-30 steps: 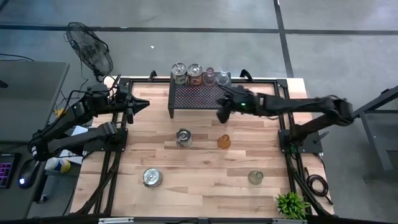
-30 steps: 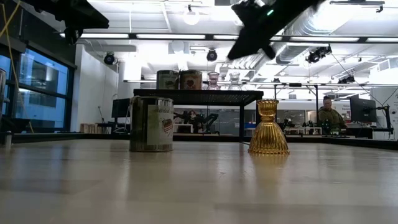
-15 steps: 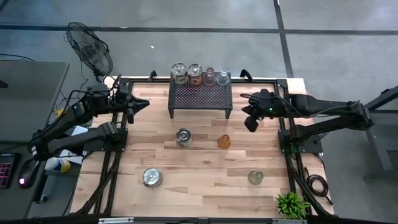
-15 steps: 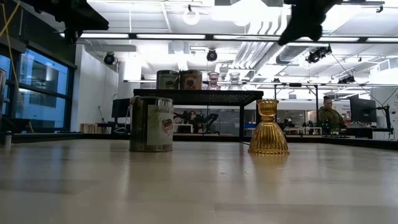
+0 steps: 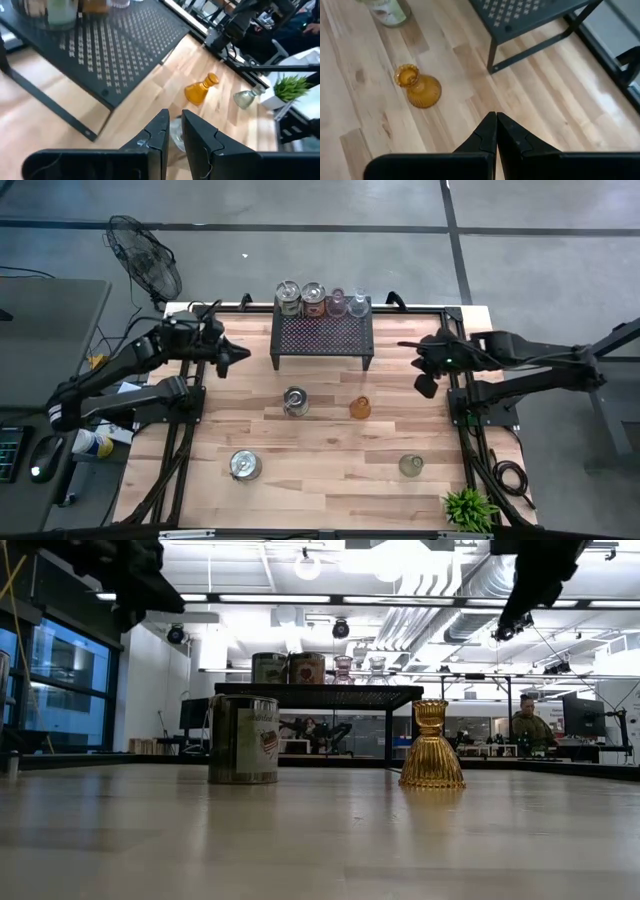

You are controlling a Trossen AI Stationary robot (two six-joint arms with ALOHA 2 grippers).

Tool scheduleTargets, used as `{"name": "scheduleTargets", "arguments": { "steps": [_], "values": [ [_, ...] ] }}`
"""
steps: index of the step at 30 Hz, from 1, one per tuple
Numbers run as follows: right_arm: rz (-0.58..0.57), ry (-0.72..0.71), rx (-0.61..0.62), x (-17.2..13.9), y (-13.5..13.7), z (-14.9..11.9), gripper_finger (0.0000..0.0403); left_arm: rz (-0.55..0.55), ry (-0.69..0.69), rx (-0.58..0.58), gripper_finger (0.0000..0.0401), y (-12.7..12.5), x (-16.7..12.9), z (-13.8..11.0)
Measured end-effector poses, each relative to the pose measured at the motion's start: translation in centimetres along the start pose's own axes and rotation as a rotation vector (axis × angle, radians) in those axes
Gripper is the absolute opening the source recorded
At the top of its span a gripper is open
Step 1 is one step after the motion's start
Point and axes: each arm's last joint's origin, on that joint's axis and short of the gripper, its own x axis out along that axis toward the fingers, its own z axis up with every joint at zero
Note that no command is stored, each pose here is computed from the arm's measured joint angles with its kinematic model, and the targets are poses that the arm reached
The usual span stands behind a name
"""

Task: Pick & Place candle stick holders
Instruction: Put the silver scented candle can on the shelf

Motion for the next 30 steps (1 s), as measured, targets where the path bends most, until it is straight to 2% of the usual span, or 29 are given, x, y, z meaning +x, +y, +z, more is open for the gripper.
{"name": "scheduleTargets", "arguments": {
  "steps": [5, 10, 14, 18, 24, 30],
  "values": [
    [0.029, -0.09, -0.003, -0.3, -0.7, -1.6, 0.0, 0.004, 0.076, -0.115, 0.0049, 0.4, 1.2, -0.1],
    [0.059, -0.169, 0.05, 1.1, -1.1, -3.9, 0.0, 0.0, 0.143, -0.148, 0.0049, 0.2, 2.4, -0.3],
    [0.08, -0.222, 0.08, 2.4, -1.1, -4.9, 0.0, 0.002, 0.275, -0.188, 0.0049, -0.5, 2.5, -1.2],
    [0.095, -0.241, 0.082, 3.2, -0.9, -5.2, 0.0, 0.068, 0.432, -0.234, 0.0049, -1.6, 1.4, -2.0],
    [0.094, -0.249, 0.043, 3.5, -0.9, -5.3, 0.0, 0.158, 0.554, -0.321, 0.0049, -3.5, -0.3, -2.6],
    [0.056, -0.277, 0.05, 3.4, -1.0, -5.1, 0.0, 0.266, 0.682, -0.456, 0.0049, -4.8, -0.1, -4.0]
  ]
}}
